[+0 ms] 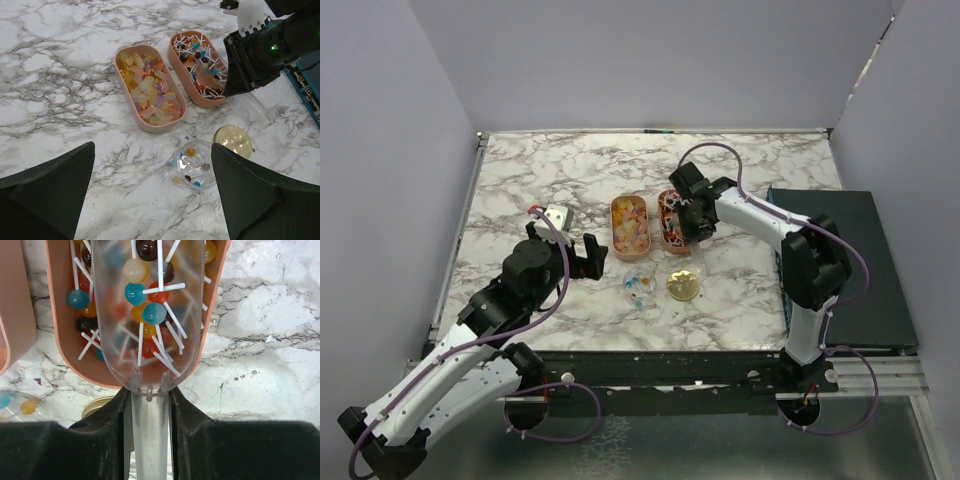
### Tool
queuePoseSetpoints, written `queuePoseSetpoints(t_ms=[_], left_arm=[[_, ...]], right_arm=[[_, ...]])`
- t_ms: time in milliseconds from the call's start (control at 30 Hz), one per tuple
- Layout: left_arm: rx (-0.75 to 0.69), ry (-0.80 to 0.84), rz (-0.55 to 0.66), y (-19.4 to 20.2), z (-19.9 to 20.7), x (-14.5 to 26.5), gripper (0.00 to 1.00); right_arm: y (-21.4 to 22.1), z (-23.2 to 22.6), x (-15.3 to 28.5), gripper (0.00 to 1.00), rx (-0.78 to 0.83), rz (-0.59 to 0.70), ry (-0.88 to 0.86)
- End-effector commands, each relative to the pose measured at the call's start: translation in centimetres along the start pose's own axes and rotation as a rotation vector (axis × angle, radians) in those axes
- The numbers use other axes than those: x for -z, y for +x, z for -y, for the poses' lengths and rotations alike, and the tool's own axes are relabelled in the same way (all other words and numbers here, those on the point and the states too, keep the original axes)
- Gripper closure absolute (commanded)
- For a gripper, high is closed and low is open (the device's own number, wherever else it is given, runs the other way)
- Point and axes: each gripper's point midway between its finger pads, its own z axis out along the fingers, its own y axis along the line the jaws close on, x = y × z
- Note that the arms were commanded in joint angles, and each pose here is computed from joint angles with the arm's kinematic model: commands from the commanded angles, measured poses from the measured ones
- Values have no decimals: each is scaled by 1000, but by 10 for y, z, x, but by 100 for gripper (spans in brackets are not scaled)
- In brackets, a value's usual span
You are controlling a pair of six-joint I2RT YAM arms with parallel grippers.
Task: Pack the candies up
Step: Scoop the fake candies from the storage box.
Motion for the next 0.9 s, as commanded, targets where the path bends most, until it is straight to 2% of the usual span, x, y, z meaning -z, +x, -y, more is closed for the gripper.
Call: queuePoseSetpoints(t_ms=[0, 433, 867], left_arm=[[-16, -28, -2, 2, -6, -1, 1], [-20, -26, -8, 4, -6, -2, 1], [-17, -13, -16, 6, -3, -3, 1]], right_arm=[[-7, -2, 13, 99, 11, 60, -45], [0, 2, 33, 99, 41, 127, -68], [11, -15, 90, 100, 249, 328, -214]])
